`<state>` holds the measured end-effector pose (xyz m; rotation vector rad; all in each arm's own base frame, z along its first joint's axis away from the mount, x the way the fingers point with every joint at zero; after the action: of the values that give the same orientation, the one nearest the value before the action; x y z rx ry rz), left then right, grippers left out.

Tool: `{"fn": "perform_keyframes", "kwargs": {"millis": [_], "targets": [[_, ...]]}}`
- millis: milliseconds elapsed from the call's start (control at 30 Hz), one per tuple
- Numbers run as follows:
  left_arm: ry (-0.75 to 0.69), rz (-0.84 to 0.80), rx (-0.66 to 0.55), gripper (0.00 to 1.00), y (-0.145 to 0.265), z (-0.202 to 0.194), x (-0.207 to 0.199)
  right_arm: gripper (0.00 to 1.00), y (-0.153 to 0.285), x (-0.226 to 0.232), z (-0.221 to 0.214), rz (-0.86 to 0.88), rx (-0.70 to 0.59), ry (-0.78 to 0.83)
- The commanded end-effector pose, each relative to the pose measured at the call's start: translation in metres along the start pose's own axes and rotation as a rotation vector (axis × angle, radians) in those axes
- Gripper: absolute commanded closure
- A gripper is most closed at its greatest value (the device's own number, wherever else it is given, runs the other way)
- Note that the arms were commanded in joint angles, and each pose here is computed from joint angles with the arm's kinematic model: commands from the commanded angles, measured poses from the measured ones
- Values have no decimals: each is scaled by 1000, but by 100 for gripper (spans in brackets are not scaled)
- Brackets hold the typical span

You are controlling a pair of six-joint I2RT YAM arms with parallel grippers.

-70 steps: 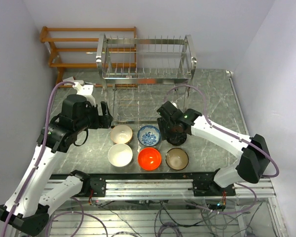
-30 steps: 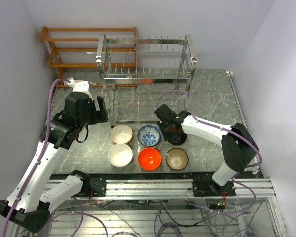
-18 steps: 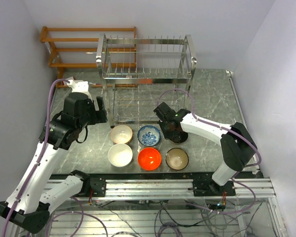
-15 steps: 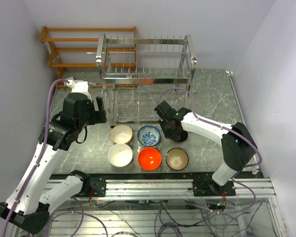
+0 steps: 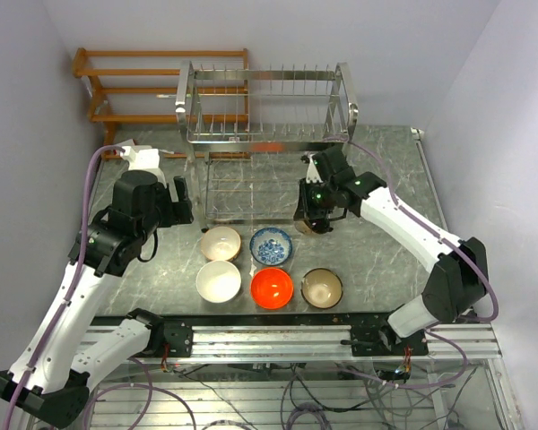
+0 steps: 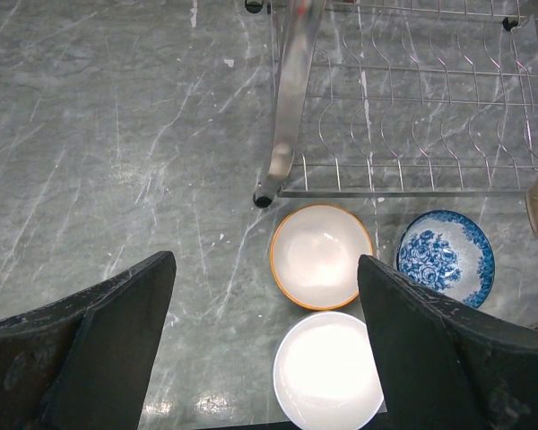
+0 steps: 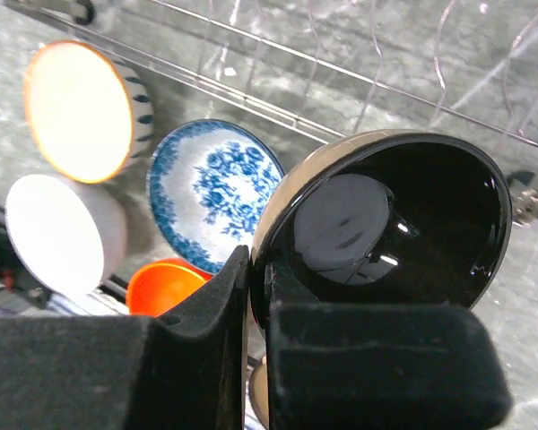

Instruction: Load the bowls into the dish rack

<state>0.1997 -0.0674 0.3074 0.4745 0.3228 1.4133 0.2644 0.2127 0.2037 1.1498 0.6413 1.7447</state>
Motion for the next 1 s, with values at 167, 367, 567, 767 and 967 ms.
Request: {"fn": "perform_keyframes", "kwargs": {"millis": [167, 367, 567, 767, 967], "targets": [[4, 31, -68, 7, 5, 12, 6, 100, 13, 49, 48, 492, -101, -62], [12, 44, -80, 7, 9, 15, 8, 100, 6, 66, 58, 626, -143, -146], [16, 54, -77, 7, 10, 14, 10, 100, -11, 77, 51, 710, -137, -233], [22, 60, -62, 7, 11, 10, 11, 100, -27, 97, 48, 745, -121, -257], [-1, 70, -50, 7, 12, 8, 13, 100, -37, 105, 45, 785, -121, -356]]}}
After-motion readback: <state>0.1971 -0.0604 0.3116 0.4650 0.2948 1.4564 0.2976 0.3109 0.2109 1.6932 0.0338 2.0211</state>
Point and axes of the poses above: each gripper's point midway between its finger pads, its own y axis back along the fingers, its own x axis along the line the jaws close on, z = x × y, the point moved 6 cm from there along y, back along the fingers, and after that the axes turned 14 degrees about -y, right-handed, at the moved point
